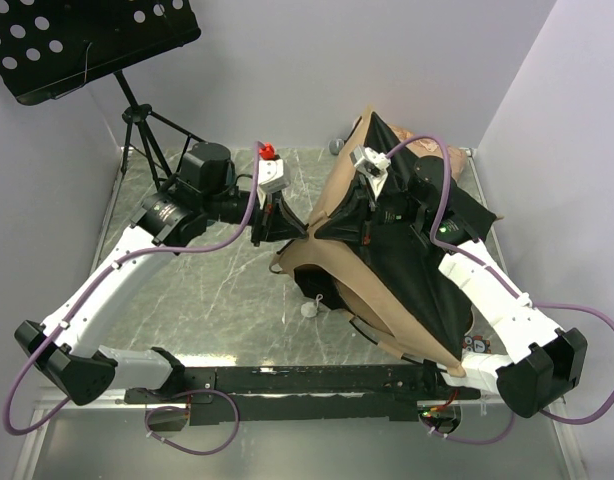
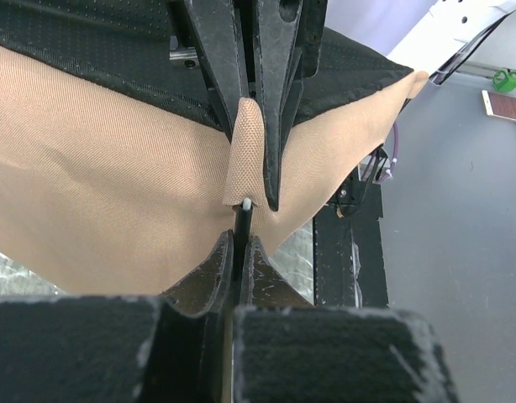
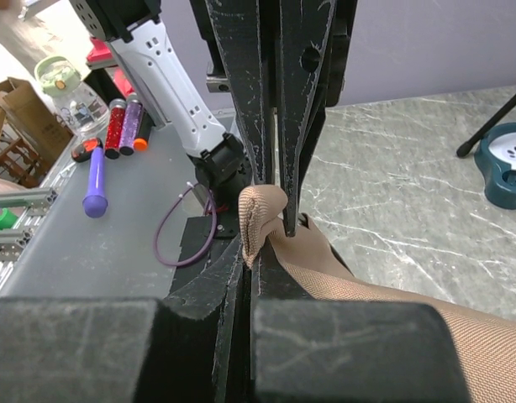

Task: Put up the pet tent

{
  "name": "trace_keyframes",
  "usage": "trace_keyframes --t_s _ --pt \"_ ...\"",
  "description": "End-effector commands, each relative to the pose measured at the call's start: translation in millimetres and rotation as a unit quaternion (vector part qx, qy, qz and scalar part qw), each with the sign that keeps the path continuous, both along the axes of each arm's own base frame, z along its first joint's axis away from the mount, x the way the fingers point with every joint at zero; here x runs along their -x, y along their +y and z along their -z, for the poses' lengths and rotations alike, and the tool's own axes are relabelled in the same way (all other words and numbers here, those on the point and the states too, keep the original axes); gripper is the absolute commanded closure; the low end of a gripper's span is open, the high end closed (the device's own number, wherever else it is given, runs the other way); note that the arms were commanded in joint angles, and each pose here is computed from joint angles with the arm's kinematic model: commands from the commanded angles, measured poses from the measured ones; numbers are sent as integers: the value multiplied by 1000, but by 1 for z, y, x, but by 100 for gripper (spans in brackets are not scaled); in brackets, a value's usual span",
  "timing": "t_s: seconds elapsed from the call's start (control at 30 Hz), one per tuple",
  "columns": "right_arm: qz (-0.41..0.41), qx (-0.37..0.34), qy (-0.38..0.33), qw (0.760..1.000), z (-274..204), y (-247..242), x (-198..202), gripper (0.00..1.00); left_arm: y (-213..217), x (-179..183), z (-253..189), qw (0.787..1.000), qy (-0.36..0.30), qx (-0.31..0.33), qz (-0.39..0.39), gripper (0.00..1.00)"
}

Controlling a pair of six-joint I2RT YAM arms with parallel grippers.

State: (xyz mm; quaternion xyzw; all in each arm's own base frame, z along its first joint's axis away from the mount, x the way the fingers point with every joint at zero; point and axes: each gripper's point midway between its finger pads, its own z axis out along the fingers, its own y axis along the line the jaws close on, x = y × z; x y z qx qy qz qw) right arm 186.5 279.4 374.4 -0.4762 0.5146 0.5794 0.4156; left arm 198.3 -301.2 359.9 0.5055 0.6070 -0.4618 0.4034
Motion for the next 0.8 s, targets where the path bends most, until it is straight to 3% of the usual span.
trace_keyframes --t_s 0.0,0.23,0.77 --pt "-19 -48 -87 995 -43 -3 17 100 8 2 66 991 101 -88 -24 99" --pt "-18 -51 -92 994 -46 -4 18 100 11 1 72 990 105 -92 -24 99" --pt "-13 86 -89 992 21 12 10 100 5 7 20 998 59 -37 -4 99"
